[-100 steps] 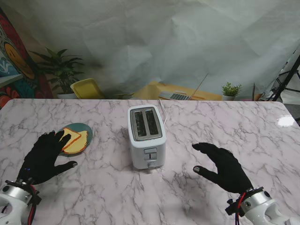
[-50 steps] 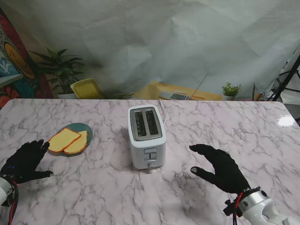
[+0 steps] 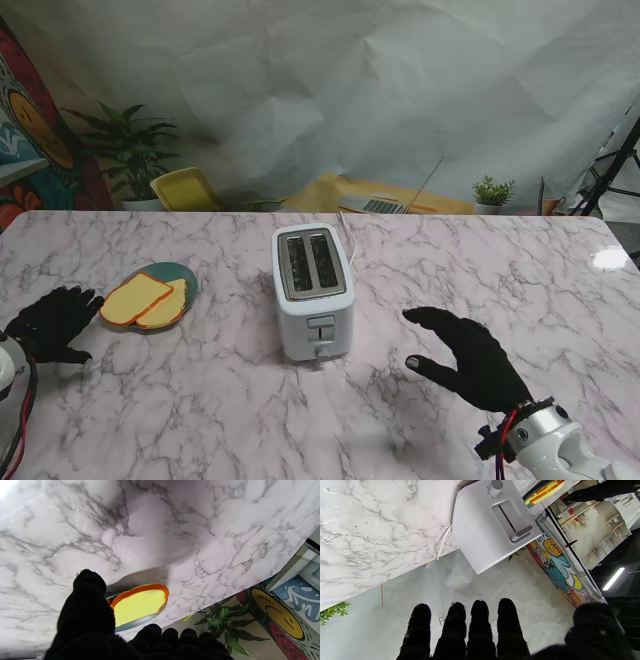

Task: Toast the toast slices

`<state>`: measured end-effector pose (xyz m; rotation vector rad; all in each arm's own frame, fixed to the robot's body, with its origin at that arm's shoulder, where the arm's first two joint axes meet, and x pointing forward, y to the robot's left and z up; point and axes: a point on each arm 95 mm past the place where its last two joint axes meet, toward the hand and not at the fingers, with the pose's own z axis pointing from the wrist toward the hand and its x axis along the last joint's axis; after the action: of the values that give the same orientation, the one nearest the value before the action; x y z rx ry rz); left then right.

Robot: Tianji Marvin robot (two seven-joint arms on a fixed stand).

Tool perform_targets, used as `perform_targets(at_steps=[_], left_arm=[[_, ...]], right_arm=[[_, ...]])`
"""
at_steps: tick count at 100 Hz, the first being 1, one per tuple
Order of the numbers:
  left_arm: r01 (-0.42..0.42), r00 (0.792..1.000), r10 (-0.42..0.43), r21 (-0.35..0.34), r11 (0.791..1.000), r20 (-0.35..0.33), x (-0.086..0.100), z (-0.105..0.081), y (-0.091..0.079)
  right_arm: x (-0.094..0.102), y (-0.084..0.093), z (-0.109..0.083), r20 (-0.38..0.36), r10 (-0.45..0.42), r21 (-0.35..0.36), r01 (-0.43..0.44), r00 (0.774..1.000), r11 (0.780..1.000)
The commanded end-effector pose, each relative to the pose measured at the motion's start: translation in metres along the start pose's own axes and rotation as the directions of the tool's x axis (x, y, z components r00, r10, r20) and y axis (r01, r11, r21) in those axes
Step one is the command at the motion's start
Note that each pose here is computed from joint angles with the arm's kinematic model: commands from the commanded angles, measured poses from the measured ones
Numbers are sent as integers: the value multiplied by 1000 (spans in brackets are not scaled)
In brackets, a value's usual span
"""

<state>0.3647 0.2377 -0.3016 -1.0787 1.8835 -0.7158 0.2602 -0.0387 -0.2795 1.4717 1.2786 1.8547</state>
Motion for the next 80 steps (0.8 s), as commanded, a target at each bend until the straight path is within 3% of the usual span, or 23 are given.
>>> perform_targets(at_steps=[1,51,80], left_arm=[[25,1000,-25,-12,1000,-10,0,5,3],[-109,992,109,-2,994,-57,6,40,5],[-166,985,165,-18,986,-46,1,48,2]], right_arm=[[-1,-2,-1,10,5,6,-5,1000,1000],[-2,-2,0,13,8,3,-8,1000,1000],[-3,-2,0,13,11,1,-11,1000,1000]])
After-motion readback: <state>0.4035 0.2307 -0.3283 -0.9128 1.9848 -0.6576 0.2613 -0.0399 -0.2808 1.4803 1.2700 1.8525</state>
